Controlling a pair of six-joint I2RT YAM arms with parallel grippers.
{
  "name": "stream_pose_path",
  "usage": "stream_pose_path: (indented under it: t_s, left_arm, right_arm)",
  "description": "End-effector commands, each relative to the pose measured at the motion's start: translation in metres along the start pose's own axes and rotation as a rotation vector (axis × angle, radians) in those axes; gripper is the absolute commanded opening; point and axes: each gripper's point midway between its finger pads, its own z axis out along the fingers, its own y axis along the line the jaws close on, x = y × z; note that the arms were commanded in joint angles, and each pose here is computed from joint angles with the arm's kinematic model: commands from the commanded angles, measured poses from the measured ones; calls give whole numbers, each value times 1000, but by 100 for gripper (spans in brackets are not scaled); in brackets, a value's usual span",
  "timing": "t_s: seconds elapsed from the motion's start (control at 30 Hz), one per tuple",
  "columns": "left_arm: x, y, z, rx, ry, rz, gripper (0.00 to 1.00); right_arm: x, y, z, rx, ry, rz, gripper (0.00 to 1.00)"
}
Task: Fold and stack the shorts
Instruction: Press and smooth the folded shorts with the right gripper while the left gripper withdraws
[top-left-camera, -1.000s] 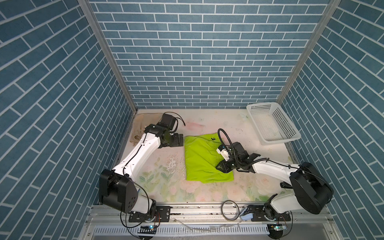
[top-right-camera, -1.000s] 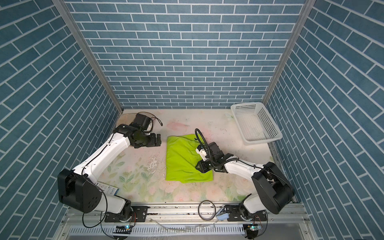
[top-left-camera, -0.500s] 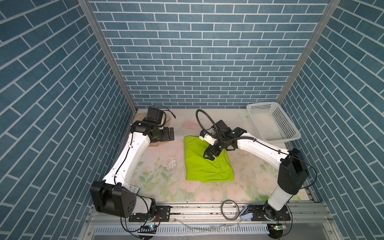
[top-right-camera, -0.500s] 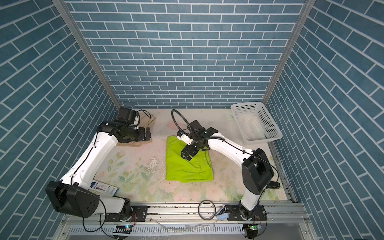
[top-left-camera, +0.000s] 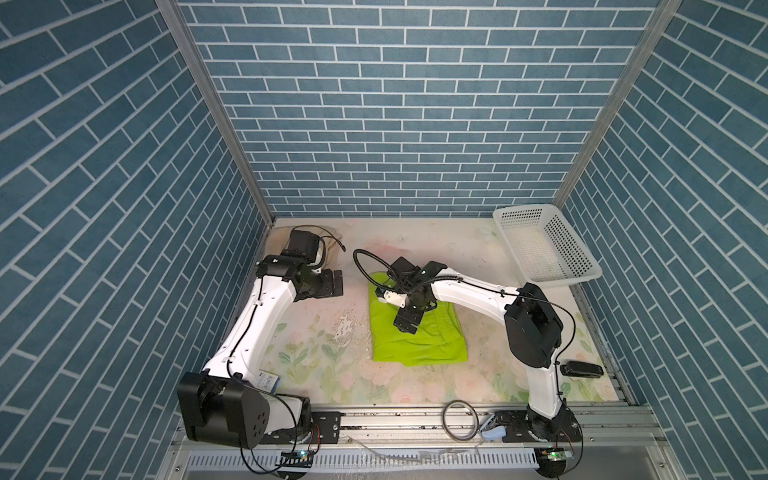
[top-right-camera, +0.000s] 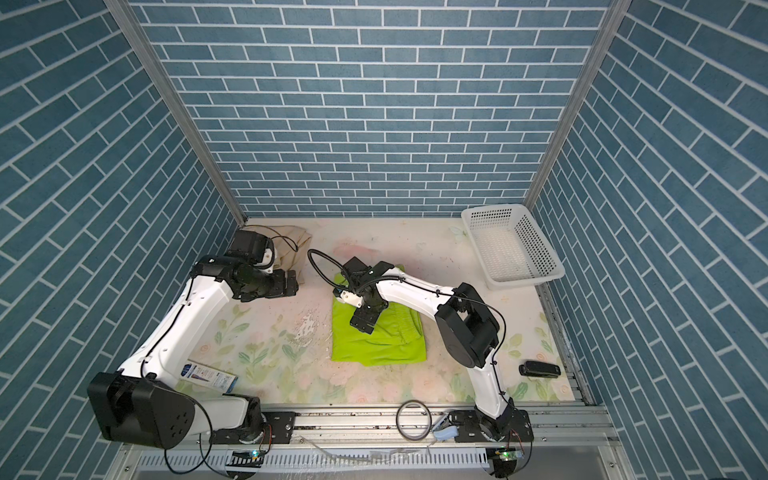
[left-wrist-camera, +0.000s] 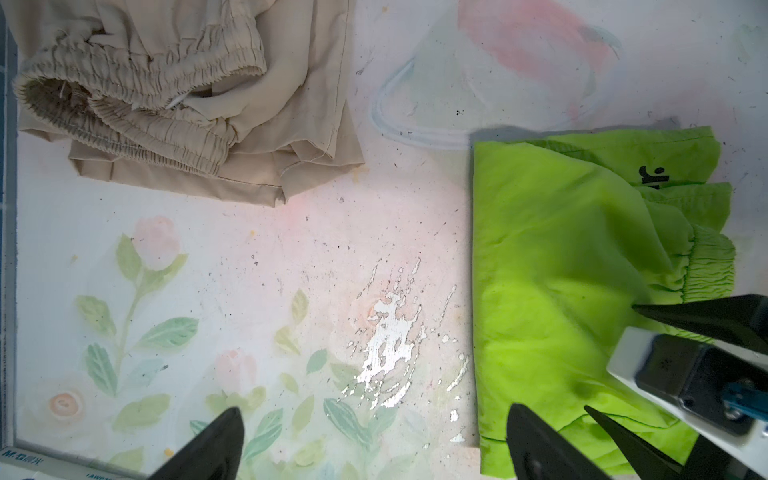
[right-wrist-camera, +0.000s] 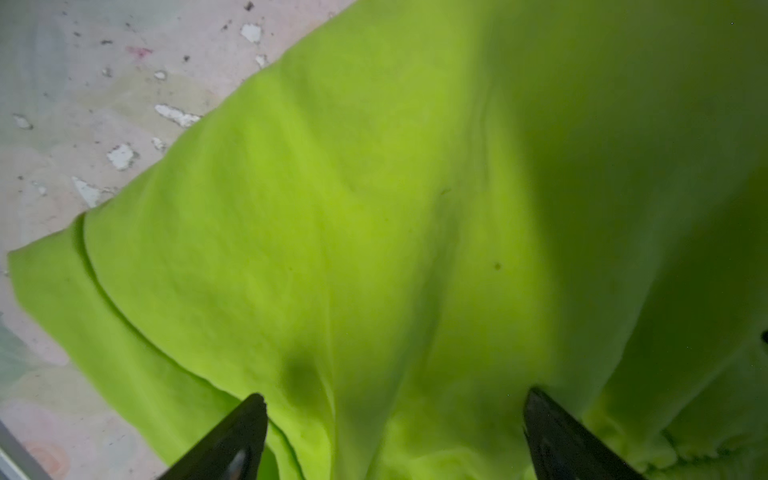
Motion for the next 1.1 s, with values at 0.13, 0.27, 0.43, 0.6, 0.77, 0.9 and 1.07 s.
stream_pose_path:
  t_s: [0.13, 0.27, 0.43, 0.6, 0.77, 0.9, 1.07]
  left_arm:
    - [2, 10, 2, -18, 16, 12, 100]
    - [-1, 10, -2, -18, 17, 22, 100]
    - [1, 11, -1, -18, 28, 14, 100]
    - [3, 14, -1, -21, 33, 5, 100]
    - [1, 14, -2, -17, 26, -13, 100]
    - [0, 13, 2, -10, 37, -27, 100]
    - [1, 12, 8, -3, 41, -44, 100]
  right_arm:
    - [3, -7, 18, 3, 89, -108, 96]
    - [2, 0, 29, -51, 93, -119, 95]
    - [5, 0, 49, -128, 110, -70, 89]
    - [2, -33, 59, -134, 76, 140, 82]
    - [15, -88, 64, 5, 63, 360, 79]
    - [37, -138, 61, 118, 43, 596, 78]
    - [62, -194, 45, 158, -67, 886, 76]
